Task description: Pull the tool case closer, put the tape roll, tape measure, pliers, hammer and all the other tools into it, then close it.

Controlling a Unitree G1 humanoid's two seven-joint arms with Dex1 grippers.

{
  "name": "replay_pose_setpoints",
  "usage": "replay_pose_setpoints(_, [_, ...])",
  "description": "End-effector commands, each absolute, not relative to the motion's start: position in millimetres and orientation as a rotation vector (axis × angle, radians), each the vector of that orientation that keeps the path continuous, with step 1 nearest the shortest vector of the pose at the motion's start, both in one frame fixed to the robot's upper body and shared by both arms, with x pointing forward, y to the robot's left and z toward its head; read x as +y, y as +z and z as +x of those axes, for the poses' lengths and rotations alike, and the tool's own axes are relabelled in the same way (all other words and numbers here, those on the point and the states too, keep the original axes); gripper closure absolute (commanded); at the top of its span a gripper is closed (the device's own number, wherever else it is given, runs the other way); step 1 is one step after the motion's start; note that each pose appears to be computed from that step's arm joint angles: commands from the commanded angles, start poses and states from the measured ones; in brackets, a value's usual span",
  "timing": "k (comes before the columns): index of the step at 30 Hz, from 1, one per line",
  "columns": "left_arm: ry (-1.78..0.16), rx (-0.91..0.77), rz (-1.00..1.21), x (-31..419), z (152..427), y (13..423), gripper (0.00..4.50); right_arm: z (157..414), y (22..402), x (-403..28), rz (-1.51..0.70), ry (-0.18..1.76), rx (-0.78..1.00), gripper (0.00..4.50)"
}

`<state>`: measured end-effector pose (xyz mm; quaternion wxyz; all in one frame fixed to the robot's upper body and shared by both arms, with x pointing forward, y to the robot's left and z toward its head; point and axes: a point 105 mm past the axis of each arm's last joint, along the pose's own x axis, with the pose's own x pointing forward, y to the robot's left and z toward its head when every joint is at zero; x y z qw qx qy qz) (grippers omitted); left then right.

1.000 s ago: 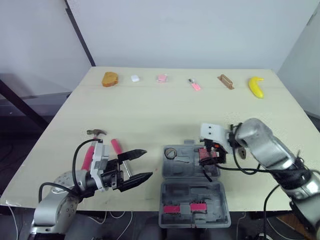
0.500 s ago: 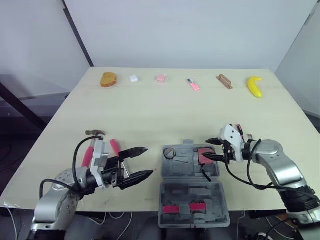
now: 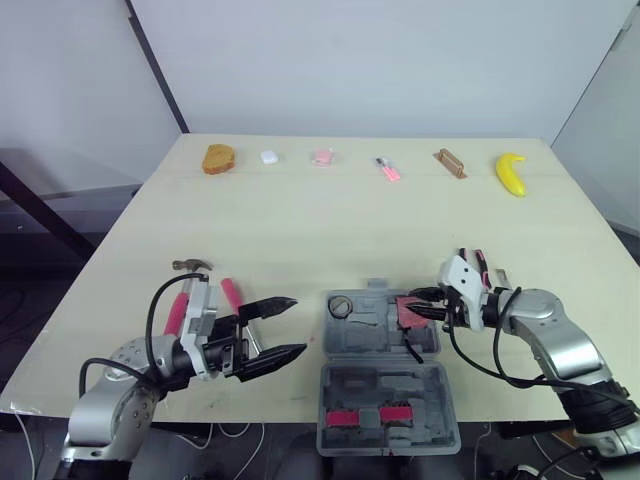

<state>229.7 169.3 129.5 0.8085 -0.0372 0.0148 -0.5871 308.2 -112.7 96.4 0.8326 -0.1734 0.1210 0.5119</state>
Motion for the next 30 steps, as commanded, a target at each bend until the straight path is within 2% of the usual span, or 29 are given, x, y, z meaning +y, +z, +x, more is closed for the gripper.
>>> replay_pose_setpoints(1, [-1.283,0.007,-0.055,167,227,137,0.00,307,98,-112,-0.369,1.090,0.229,3.32])
replay_pose_setpoints(9, [-1.280,0.008,-0.057,167,227,135,0.00,309,80,-117,-0.354,1.038,0.225,3.32])
replay_pose_setpoints(14, [-1.275,0.007,-0.060,167,227,135,0.00,312,50,-128,-0.365,0.944,0.249,3.32])
replay_pose_setpoints(21, [-1.255,0.016,-0.062,169,229,131,0.00,297,-15,-141,-0.326,0.881,0.484,3.32])
replay_pose_setpoints(24, [-1.245,0.025,-0.065,170,229,129,0.00,293,-29,-142,-0.283,0.860,0.557,3.32])
replay_pose_setpoints(28, [-1.220,0.037,-0.071,171,230,125,0.00,298,-22,-140,-0.281,0.861,0.526,3.32])
replay_pose_setpoints(30, [-1.178,0.046,-0.083,175,232,123,0.00,307,-2,-139,-0.232,0.839,0.439,3.32])
